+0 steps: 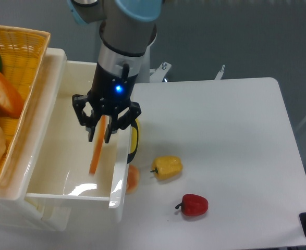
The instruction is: Place the bread slice in the upper white drawer
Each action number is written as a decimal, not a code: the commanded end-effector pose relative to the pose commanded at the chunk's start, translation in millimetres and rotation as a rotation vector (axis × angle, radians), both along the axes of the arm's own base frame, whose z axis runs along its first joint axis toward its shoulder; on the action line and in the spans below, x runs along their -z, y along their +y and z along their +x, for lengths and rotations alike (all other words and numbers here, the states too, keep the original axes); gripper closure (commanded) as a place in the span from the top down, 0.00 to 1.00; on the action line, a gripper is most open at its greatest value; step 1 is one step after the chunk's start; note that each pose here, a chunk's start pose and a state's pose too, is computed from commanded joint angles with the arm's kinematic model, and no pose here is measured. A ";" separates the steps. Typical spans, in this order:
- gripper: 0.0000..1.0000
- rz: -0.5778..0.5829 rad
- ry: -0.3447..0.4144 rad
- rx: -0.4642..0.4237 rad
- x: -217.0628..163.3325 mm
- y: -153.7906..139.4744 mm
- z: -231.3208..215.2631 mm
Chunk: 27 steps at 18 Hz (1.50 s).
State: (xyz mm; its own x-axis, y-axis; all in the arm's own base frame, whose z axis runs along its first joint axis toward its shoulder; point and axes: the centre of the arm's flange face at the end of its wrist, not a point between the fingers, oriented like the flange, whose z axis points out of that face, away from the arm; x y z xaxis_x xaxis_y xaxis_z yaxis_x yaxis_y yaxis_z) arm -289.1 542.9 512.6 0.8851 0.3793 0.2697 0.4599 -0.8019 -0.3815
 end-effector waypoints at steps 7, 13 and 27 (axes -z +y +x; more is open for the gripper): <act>1.00 -0.088 0.148 -0.064 0.8 -25.0 -37.7; 1.00 -0.185 0.286 0.110 14.7 -39.9 -61.6; 1.00 -0.416 0.308 0.258 96.2 -143.4 -196.7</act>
State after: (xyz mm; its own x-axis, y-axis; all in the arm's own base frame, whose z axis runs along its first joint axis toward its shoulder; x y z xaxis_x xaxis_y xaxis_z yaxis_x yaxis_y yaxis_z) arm -485.8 399.5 416.5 0.9770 0.1601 -0.1405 0.1476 -0.9845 -0.0952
